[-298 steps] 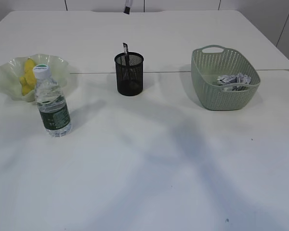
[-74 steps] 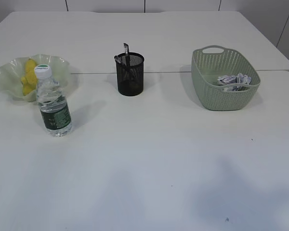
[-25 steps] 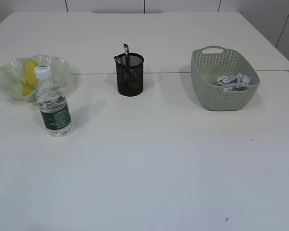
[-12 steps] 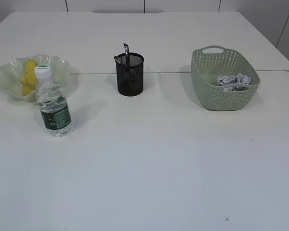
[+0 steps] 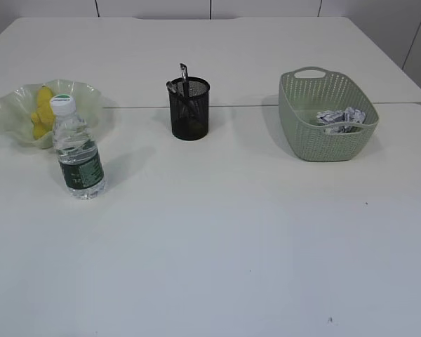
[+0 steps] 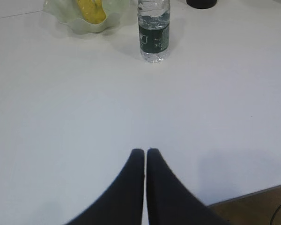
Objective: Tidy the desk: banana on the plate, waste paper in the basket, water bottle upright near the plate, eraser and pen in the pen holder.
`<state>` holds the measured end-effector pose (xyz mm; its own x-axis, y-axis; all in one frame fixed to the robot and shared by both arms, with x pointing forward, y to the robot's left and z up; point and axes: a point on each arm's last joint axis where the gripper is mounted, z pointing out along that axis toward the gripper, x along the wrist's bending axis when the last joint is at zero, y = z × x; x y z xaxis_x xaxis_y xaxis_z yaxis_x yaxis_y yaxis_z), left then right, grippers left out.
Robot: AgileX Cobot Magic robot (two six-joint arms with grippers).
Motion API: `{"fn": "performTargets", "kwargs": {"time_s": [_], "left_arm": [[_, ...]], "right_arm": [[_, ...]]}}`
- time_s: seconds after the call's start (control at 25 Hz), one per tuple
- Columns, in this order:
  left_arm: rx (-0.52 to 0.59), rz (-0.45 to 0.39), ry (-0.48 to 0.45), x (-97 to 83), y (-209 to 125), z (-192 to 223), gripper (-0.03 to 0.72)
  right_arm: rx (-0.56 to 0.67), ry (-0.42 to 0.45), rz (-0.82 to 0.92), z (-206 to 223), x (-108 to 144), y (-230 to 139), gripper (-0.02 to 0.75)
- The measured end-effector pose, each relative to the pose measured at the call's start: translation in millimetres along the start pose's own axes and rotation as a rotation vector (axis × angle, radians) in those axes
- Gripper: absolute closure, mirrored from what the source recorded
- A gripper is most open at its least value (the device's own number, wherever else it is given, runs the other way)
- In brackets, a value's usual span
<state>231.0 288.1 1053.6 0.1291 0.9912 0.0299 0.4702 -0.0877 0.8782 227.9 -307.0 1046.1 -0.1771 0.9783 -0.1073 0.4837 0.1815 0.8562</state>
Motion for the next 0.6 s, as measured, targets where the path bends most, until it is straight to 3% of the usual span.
{"fn": "performTargets", "kwargs": {"time_s": [0.2,0.32,0.6], "left_arm": [[-0.001,-0.008,0.001,-0.7,0.2,0.1,0.713],[0.001,-0.037,0.050,-1.3,0.6,0.8,0.713],[0.001,-0.061,0.086,-1.8,1.0,1.4,0.713]], "right_arm": [[0.014,-0.113,0.067,-0.6,1.6,-0.1,0.749],[0.019,-0.150,0.089,-0.7,2.2,-0.1,0.749],[0.020,-0.163,0.097,-0.8,2.4,-0.1,0.749]]}}
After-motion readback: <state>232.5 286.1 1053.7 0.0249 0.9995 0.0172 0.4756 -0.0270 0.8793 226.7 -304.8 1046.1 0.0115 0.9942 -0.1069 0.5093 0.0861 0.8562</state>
